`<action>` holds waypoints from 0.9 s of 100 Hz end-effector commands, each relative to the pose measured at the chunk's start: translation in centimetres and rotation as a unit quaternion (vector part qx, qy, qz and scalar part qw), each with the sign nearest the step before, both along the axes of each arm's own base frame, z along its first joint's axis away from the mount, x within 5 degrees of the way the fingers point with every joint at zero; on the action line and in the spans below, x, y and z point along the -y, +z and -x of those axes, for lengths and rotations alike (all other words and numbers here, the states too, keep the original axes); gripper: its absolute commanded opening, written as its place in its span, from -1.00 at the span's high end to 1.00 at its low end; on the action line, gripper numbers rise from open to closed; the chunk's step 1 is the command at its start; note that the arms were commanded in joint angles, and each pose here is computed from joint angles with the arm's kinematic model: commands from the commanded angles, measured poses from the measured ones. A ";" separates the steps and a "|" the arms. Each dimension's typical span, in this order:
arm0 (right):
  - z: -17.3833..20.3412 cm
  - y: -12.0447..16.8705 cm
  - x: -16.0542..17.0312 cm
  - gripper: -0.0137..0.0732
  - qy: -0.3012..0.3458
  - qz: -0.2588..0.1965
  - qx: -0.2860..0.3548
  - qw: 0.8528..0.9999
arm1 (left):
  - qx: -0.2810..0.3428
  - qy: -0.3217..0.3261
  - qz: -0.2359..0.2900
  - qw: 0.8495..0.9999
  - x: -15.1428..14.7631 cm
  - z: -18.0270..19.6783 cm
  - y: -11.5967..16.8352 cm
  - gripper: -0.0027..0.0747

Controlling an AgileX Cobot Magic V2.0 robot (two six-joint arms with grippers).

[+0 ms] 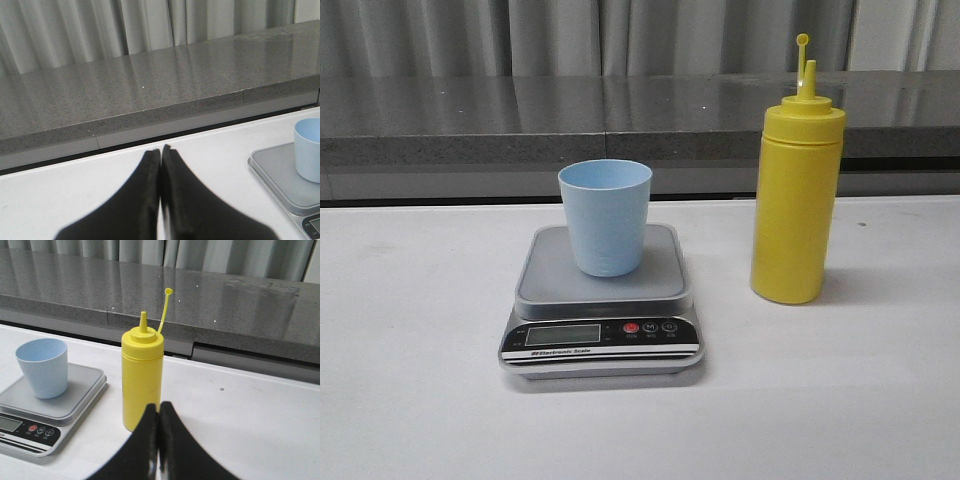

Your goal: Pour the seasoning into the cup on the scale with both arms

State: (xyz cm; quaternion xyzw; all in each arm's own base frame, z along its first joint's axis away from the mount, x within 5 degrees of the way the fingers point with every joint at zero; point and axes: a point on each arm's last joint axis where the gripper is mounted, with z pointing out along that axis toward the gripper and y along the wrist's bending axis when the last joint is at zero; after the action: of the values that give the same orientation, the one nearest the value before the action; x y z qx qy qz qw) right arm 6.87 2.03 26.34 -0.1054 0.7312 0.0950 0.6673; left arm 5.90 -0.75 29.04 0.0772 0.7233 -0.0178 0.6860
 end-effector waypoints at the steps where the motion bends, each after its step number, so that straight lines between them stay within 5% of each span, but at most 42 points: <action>1: 0.0 1.5 0.1 0.84 -0.006 0.013 0.052 0.999 | 0.046 0.000 0.008 0.999 0.0 0.0 1.5 0.98; 45: 0.9 -2.0 1.8 0.84 -0.120 0.011 0.053 0.991 | 0.046 0.000 0.008 0.999 0.0 0.0 1.5 0.98; 90: 1.3 -5.8 1.9 0.84 -0.129 -0.003 0.074 0.989 | 0.045 0.000 0.008 0.999 0.0 -0.1 1.4 0.98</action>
State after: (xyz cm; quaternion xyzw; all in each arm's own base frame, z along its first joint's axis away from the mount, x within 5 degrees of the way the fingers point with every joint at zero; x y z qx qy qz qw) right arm 5.63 0.16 19.18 -0.0133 0.7370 0.0082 0.6757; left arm 5.90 -0.75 29.04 0.0772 0.7233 -0.0178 0.6860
